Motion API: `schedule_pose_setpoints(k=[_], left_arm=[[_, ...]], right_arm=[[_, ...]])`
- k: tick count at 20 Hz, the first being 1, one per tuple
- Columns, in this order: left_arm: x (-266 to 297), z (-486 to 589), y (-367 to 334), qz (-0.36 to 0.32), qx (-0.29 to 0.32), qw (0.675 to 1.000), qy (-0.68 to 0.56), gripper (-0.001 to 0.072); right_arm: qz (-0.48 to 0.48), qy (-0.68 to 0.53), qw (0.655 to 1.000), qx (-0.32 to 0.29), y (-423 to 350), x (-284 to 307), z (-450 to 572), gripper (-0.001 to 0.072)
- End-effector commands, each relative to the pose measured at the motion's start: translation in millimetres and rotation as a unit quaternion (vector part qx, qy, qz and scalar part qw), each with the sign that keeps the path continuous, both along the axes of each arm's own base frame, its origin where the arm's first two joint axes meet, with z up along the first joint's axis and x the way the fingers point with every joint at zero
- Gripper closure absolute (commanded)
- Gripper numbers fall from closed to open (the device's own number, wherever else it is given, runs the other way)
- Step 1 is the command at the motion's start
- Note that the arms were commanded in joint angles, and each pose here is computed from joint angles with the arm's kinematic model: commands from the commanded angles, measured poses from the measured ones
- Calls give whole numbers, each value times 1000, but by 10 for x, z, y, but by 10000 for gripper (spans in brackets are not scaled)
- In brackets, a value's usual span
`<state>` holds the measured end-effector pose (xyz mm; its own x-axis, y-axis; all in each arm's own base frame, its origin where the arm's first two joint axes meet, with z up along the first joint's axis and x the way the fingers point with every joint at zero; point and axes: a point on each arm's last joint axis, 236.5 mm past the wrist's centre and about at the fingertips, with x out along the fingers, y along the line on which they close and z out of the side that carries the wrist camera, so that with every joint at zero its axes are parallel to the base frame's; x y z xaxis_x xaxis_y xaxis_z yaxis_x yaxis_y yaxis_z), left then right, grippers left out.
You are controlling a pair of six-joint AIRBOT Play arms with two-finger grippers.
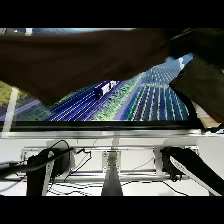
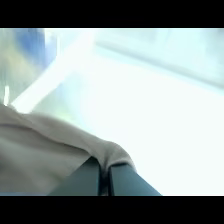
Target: Fold the clothes and pants, and hang the long-sleeved shirts on hangers.
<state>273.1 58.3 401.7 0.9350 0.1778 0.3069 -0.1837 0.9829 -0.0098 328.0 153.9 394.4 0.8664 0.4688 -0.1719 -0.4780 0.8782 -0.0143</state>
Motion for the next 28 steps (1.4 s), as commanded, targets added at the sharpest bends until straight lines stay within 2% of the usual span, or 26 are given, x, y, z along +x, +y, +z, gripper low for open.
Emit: schedule_pose_setpoints(k=[1,4,7,10,13,16,19,21,26,27,28], left_arm=[[-844,712,-47,28,7,987,-159,694],[-1075,804,-123,25,11,983,-184,694],[-690,511,-147,-9,-21,993,-113,696],[259,-435,-121,-64,-123,988,71,696],[1008,-1680,-130,-89,-173,943,269,695],[1465,-2571,-140,-95,-181,906,370,694],[1837,-3094,-91,-81,-160,901,394,694],[2040,-3258,-37,-63,-157,909,381,694],[2460,-3069,-127,-31,-120,954,274,692],[2515,-3028,-179,-28,-113,960,255,640],[2545,-3040,-237,-30,-109,962,249,417]], right_arm=[[-10,-140,989,46,-322,-781,1077,695],[-8,-164,985,55,-418,-1077,1234,695],[-4,-113,993,32,-339,-905,948,695],[-8,-32,999,-6,-159,-302,405,695],[-25,68,995,-66,11,518,-458,695],[-38,162,977,-129,130,1235,-1493,695],[-47,225,960,-158,182,1812,-2480,695],[-79,251,956,-131,70,2139,-2946,695],[-176,244,954,-5,-462,2744,-3303,692],[-188,242,952,6,-574,2785,-3298,587],[-197,243,950,8,-695,2798,-3302,275]])
